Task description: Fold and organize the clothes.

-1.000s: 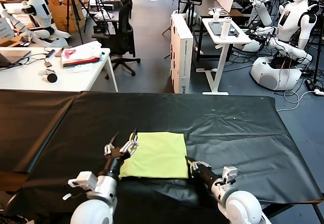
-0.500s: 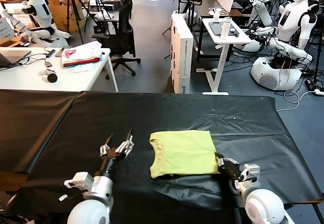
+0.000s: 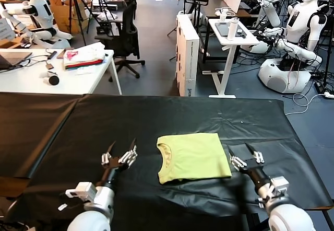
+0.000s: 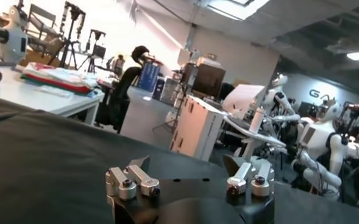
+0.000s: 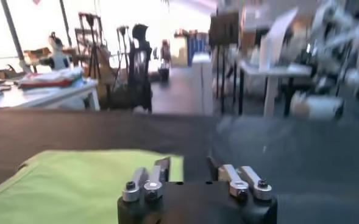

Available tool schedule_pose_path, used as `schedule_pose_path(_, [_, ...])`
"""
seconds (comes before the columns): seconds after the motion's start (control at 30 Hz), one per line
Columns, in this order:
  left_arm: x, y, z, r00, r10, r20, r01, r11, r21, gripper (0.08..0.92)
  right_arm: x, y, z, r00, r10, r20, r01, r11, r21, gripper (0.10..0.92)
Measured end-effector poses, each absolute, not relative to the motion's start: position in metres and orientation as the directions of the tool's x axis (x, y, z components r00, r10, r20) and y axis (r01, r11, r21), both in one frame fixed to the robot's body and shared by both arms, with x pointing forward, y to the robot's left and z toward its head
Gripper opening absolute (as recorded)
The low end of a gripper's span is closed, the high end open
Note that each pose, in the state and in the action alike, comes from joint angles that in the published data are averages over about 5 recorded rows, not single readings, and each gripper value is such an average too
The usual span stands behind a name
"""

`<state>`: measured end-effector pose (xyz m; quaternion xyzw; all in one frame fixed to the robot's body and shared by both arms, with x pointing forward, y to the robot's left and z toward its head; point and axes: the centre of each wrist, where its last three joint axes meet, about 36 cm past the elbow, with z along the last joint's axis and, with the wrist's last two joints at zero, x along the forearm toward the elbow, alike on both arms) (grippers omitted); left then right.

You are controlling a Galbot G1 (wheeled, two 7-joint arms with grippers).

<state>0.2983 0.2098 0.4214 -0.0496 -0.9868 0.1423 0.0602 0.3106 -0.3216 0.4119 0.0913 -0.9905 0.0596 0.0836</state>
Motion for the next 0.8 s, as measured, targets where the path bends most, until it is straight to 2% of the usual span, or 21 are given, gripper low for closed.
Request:
schedule_pose_path(0.1, [0.297,0.208,0.420,-0.987,0.118,0.105,0.085,0.957,-0.277,0.907,0.306,-0.316,0.414,-0.961,-0.212,0.176,-0.241,0.957,-0.161,0.903])
schedule_pose_path(0.3, [0.293,0.204,0.417,-0.988,0.113,0.106,0.082,0.960,-0.267,0.907,0.316,-0.287,0.413,-0.922,-0.331,0.202,-0.375,0.891,-0.256,0.907])
schedule_pose_path(0.63, [0.285,0.199,0.412,-0.990,0.087,0.109,0.055,0.962,-0.267,0.907,0.351,-0.236,0.389,-0.878,-0.454,0.152,-0.478,0.846,-0.235,0.907])
schedule_pose_path(0.8, [0.282,0.198,0.411,-0.991,0.077,0.109,0.046,0.964,-0.263,0.907,0.361,-0.214,0.364,-0.838,-0.515,0.180,-0.545,0.796,-0.263,0.907])
